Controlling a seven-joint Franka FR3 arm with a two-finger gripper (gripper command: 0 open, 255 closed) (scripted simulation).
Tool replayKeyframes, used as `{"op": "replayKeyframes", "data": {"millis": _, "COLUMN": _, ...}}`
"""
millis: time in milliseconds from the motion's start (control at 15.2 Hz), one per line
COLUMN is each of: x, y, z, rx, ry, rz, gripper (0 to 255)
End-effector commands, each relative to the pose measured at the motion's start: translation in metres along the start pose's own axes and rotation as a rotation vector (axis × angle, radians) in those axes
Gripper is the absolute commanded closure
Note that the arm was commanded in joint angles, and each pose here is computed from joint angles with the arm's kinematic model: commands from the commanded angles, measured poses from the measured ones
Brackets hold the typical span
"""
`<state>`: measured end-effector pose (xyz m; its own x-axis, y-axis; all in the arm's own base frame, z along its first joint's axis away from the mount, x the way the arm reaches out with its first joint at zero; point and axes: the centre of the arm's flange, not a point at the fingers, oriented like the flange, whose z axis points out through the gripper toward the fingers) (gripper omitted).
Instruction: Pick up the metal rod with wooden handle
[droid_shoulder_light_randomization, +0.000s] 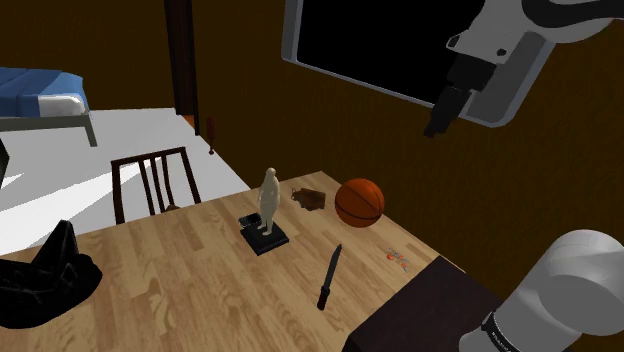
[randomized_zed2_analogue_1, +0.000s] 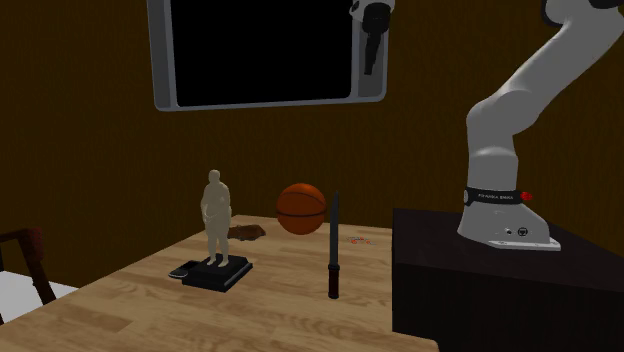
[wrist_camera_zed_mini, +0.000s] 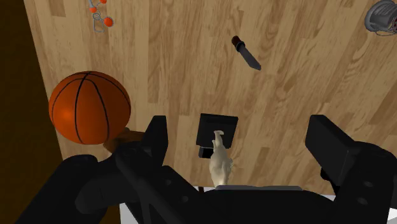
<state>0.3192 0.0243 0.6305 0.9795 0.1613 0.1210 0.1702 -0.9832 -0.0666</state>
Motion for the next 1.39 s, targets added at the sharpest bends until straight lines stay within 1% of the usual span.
{"op": "replayKeyframes", "data": {"millis": 0, "x": 0.000, "y": 0.000, "z": 0.000, "rx": 0.000, "ry": 0.000, "rz": 0.000, "gripper": 0}}
{"op": "replayKeyframes", "data": {"millis": 660, "x": 0.059, "y": -0.035, "z": 0.125, "rx": -0.044, "ry": -0.131, "rz": -0.135, "gripper": 0}}
{"op": "replayKeyframes", "data": {"millis": 1320, "x": 0.095, "y": -0.072, "z": 0.257, "rx": -0.088, "ry": -0.262, "rz": -0.269, "gripper": 0}}
